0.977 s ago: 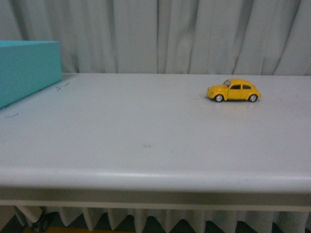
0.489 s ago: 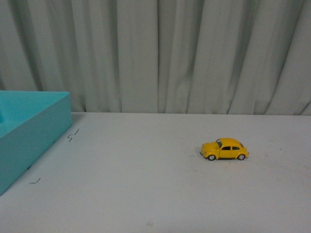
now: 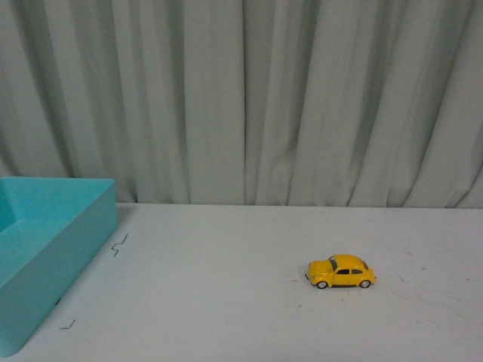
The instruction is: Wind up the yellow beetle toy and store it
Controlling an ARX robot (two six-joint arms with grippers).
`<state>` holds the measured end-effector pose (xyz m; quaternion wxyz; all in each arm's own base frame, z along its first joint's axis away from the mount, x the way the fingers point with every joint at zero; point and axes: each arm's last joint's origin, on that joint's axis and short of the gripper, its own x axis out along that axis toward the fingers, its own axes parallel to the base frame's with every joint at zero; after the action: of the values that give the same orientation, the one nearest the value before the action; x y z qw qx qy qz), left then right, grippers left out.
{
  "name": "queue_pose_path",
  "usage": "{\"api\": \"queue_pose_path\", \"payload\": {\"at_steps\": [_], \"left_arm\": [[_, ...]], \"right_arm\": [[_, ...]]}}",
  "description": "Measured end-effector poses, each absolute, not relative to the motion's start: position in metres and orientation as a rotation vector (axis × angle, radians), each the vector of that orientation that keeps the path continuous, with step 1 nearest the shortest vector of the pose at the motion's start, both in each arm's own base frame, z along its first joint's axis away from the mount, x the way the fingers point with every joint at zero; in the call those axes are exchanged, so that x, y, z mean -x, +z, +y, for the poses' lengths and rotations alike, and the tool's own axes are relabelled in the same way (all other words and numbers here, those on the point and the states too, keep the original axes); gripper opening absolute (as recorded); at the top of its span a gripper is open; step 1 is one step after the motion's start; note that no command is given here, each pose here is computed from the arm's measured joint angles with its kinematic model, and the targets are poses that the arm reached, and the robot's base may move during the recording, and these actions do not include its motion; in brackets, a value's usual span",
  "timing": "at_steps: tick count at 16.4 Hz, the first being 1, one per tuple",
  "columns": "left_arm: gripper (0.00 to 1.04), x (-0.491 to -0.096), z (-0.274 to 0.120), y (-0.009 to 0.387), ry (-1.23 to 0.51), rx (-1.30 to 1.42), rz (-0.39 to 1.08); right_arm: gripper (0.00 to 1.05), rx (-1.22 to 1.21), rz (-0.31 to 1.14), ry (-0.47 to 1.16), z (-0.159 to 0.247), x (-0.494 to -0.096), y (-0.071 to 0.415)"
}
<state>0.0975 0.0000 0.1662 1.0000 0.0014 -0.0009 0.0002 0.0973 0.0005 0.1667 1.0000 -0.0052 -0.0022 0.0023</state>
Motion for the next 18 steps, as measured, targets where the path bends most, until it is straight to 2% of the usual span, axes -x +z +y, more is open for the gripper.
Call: {"api": "queue_pose_path", "payload": {"at_steps": [18], "left_arm": [[0.98, -0.0975, 0.0, 0.1661, 0.0, -0.003, -0.001]], "right_arm": [[0.98, 0.01, -0.004, 0.005, 0.0005, -0.0973, 0.1666]]}}
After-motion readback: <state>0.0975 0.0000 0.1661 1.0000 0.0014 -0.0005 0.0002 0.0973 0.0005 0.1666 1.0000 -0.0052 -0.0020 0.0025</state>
